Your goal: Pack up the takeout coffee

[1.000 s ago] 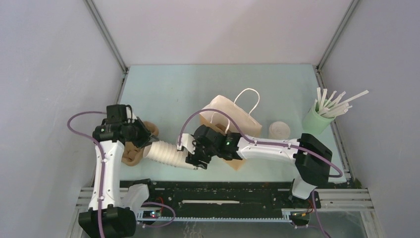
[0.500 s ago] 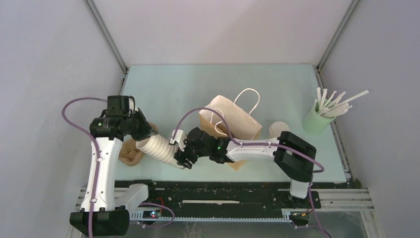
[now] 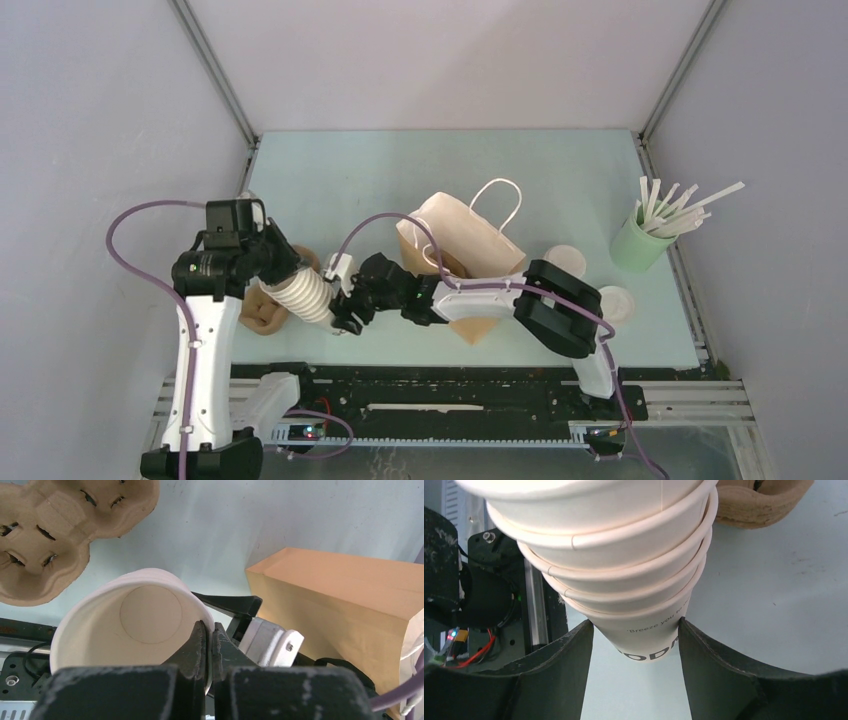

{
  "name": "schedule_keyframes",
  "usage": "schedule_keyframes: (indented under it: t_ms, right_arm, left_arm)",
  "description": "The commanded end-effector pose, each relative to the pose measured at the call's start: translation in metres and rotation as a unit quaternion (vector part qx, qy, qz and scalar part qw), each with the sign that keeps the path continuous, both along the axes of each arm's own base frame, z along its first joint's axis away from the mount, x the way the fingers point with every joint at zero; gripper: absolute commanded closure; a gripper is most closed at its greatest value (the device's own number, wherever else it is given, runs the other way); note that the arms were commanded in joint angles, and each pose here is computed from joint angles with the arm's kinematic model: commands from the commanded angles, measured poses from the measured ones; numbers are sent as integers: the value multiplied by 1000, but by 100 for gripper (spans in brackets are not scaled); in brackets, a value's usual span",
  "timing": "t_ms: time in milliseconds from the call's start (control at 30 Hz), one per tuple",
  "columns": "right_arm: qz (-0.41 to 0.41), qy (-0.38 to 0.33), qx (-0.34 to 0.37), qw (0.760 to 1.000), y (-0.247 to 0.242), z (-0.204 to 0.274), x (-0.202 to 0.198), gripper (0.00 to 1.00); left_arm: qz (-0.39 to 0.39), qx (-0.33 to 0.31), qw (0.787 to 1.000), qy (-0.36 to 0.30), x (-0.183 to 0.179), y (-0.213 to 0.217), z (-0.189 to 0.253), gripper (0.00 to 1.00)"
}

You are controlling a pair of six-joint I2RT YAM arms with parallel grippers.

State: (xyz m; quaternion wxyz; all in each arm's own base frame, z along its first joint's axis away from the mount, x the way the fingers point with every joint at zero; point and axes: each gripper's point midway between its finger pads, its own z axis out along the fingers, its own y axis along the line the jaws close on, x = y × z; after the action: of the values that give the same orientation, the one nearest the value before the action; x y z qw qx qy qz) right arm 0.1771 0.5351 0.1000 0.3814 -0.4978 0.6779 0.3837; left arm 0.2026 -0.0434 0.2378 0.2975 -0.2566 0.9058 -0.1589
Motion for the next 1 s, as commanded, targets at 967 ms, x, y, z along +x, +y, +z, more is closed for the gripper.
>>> schedule_keyframes:
  t_ms: [967]
  right_arm:
    - [21, -53, 62, 996, -51, 188, -39, 10]
  left_arm:
    - [-45, -108, 990, 74, -41, -46, -23, 71]
